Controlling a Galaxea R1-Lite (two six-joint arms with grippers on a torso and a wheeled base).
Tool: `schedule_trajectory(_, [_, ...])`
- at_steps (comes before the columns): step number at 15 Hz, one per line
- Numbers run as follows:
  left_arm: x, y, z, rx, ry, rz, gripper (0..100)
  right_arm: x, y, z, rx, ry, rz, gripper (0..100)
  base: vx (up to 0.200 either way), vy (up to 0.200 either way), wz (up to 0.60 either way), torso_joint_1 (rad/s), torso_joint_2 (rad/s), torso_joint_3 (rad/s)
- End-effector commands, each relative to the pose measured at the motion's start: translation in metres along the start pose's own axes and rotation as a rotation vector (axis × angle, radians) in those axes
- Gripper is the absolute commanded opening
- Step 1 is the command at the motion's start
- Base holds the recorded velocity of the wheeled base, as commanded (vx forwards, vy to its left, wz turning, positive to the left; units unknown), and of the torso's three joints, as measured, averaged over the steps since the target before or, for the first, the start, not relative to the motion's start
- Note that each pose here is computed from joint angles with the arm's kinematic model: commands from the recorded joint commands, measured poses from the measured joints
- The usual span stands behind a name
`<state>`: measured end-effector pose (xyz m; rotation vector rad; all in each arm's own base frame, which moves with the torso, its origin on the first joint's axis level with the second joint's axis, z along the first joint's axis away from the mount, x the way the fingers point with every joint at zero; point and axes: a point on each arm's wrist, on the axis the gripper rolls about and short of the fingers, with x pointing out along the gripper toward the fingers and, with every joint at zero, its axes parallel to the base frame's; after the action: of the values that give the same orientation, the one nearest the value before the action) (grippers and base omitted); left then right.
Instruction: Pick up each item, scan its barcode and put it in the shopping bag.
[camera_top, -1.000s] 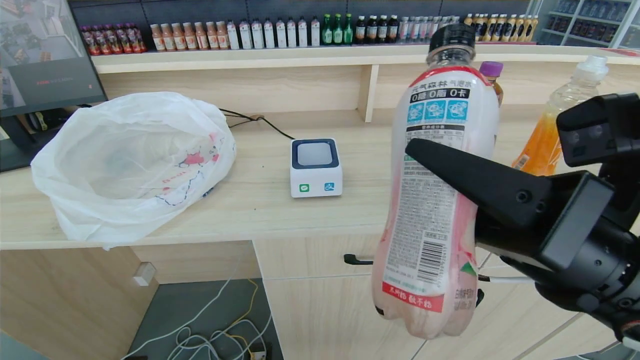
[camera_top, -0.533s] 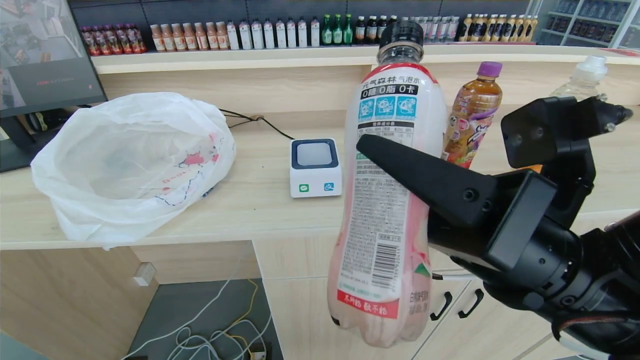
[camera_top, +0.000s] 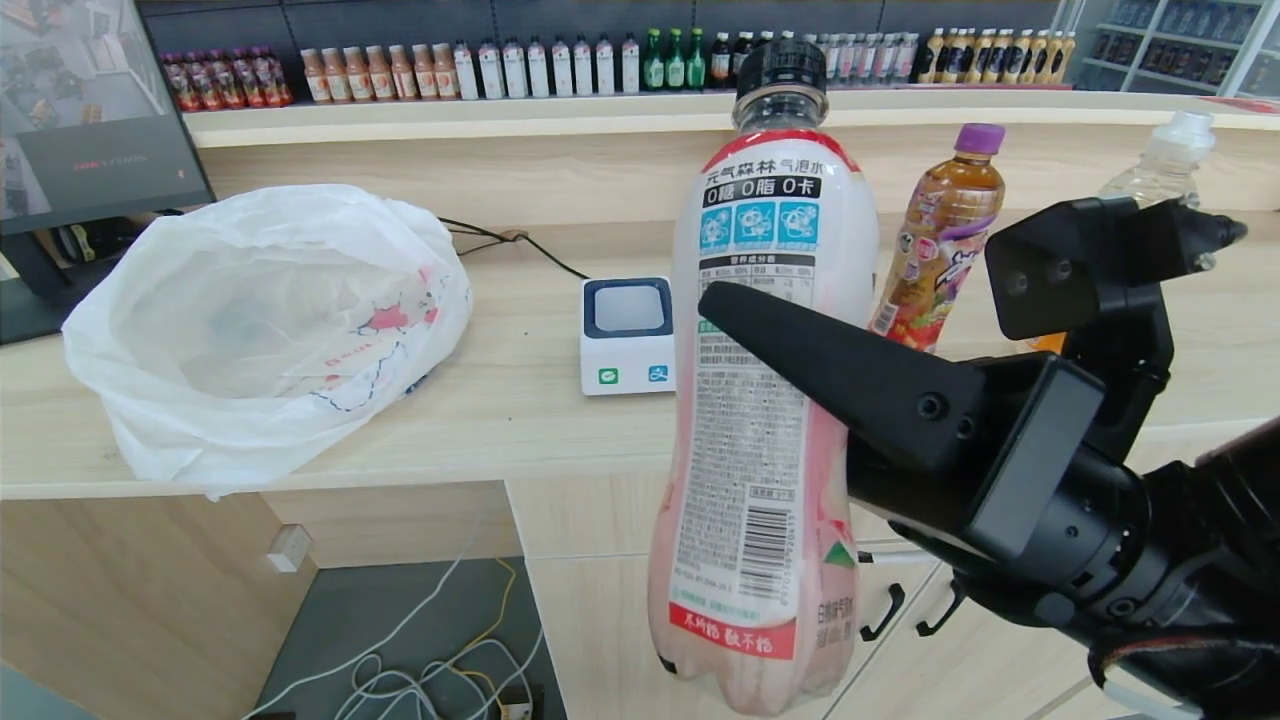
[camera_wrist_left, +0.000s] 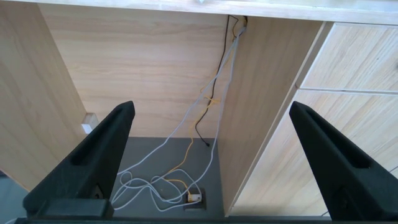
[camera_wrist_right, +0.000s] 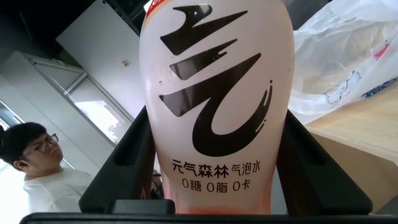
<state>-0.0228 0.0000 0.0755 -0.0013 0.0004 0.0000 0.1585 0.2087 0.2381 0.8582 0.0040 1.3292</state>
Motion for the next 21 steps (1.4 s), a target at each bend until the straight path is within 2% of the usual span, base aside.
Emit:
schedule_trajectory(1, [0.000,0.000,0.000,0.000,0.000,0.002,100,-0.001,0.000,0.000,0.000,0.002,0.000,0,0.000,0.000,0.00,0.000,0.00,0.000])
schedule_trajectory(16, [0.000,0.000,0.000,0.000,0.000,0.000,100,-0.007,0.011,0.008,-0.040,-0.032,0.034,0,0.000,0.000,0.00,0.000,0.00,0.000])
schedule_trajectory(21, [0.000,0.000,0.000,0.000,0.000,0.002,100,-0.026,0.005,-0.001,-0.163,0.007,-0.035,0,0.000,0.000,0.00,0.000,0.00,0.000])
